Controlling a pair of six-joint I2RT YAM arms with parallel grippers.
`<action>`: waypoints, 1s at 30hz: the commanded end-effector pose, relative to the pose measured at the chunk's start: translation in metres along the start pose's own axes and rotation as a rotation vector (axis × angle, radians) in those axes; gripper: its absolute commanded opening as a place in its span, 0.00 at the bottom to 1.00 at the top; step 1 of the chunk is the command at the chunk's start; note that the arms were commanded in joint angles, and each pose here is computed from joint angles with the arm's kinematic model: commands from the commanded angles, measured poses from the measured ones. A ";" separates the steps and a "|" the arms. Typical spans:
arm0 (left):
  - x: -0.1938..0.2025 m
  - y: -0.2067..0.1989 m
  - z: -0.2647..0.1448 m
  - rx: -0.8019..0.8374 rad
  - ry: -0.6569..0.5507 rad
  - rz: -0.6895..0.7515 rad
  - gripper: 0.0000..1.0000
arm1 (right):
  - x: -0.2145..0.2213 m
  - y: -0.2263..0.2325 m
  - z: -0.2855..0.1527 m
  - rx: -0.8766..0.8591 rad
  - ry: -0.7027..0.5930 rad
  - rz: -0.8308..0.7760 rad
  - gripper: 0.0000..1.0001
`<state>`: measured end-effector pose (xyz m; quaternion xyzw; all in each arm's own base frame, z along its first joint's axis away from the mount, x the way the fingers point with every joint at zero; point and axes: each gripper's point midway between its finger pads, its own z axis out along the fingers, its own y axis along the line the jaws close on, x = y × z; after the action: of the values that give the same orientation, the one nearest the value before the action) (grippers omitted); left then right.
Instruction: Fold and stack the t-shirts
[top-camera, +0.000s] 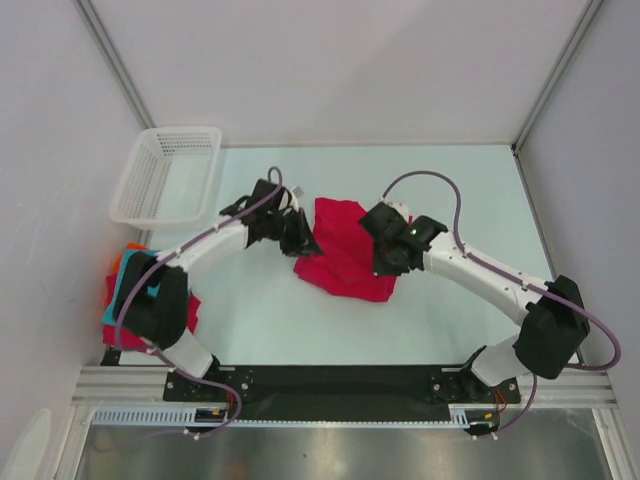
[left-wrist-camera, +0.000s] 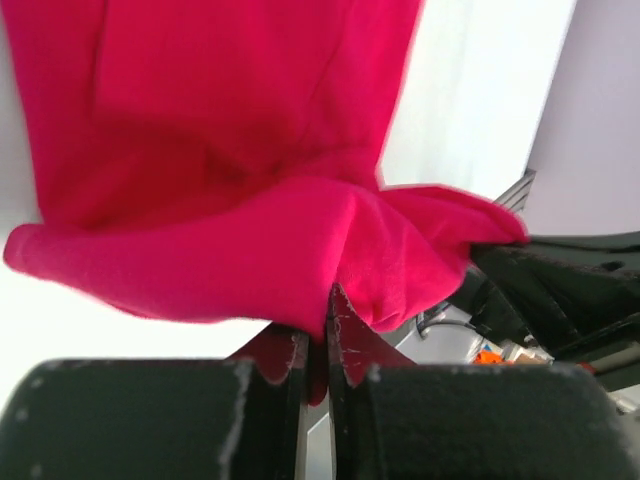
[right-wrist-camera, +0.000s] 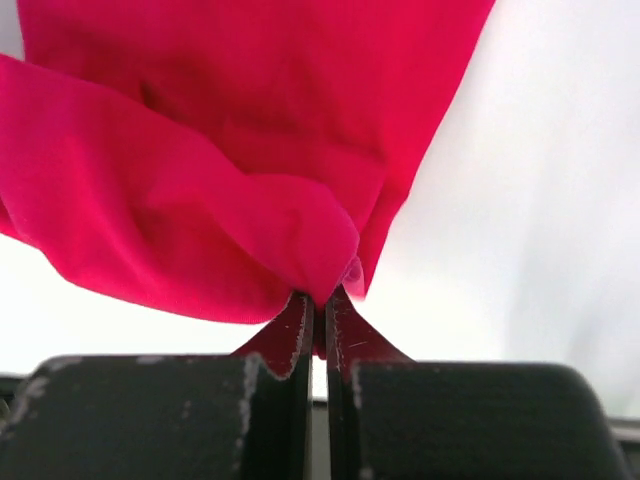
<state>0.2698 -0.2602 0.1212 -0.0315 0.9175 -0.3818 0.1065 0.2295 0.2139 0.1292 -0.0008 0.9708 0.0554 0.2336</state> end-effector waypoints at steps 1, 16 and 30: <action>-0.066 -0.040 0.003 0.081 -0.017 0.102 0.10 | -0.062 -0.009 0.002 0.020 -0.104 -0.016 0.00; -0.113 -0.024 0.057 0.079 0.065 0.021 0.68 | -0.114 -0.056 0.067 0.180 -0.038 0.010 0.02; -0.104 -0.008 0.021 -0.005 -0.008 0.068 0.96 | -0.132 -0.066 0.048 0.206 -0.106 0.025 0.54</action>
<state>0.3784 -0.2781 0.0947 -0.0215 0.9231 -0.3773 0.0712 0.3615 0.1469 0.0970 0.0314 0.9709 -0.0586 0.2301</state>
